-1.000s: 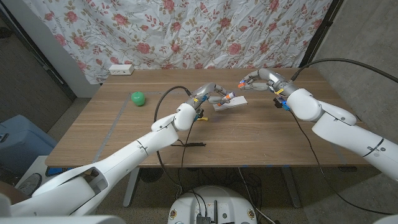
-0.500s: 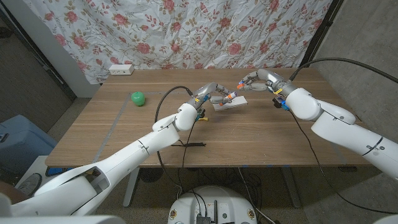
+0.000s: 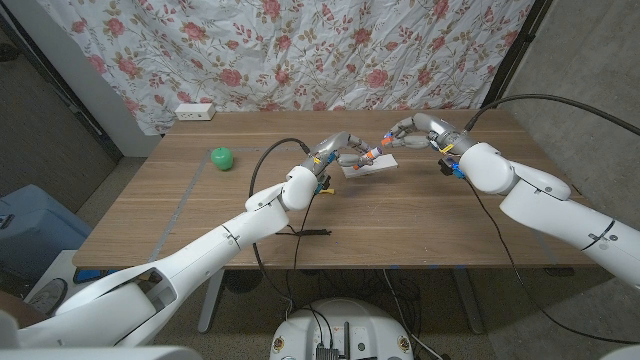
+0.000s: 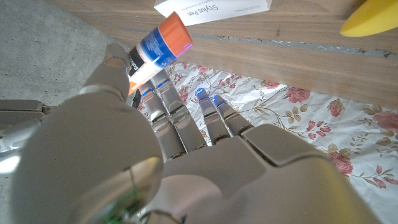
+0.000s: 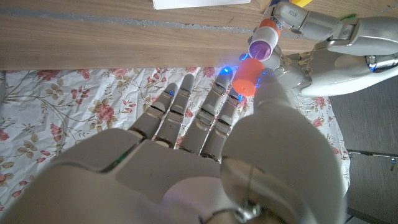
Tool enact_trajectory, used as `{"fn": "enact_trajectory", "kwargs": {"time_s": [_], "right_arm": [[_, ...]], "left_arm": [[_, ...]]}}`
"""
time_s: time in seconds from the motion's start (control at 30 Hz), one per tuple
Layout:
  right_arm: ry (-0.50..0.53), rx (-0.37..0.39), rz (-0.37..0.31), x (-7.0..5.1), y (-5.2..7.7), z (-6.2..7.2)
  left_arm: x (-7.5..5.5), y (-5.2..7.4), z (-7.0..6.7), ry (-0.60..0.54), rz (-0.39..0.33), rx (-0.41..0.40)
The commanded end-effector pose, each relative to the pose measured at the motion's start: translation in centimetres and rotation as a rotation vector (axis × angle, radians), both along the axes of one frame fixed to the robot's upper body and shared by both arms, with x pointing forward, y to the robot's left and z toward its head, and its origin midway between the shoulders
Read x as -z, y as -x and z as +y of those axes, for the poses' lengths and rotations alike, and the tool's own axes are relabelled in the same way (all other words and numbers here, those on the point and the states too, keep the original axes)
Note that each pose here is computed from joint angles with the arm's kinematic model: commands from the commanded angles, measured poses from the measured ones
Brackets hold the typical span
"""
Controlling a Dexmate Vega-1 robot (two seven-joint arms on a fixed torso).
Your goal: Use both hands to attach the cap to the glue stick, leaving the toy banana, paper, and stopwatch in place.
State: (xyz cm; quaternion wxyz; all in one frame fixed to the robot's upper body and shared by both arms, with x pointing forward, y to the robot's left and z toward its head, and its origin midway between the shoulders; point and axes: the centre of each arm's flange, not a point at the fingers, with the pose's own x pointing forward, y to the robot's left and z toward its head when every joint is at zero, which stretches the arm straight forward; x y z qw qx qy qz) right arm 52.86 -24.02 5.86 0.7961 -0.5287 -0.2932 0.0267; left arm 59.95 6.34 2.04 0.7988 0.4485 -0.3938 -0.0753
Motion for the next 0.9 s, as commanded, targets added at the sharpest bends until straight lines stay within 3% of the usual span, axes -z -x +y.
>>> {"fn": "enact_trajectory", "kwargs": {"time_s": [0.03,0.9], "right_arm": [[-0.002,0.006,0.017,0.4,-0.41,-0.05],[-0.007,0.015,0.028,0.62,-0.68,0.04]], "left_arm": [[-0.03,-0.13,0.01,0.001,0.001,0.007],[-0.09,-0.57,-0.18,0.001,0.008,0.012]]}}
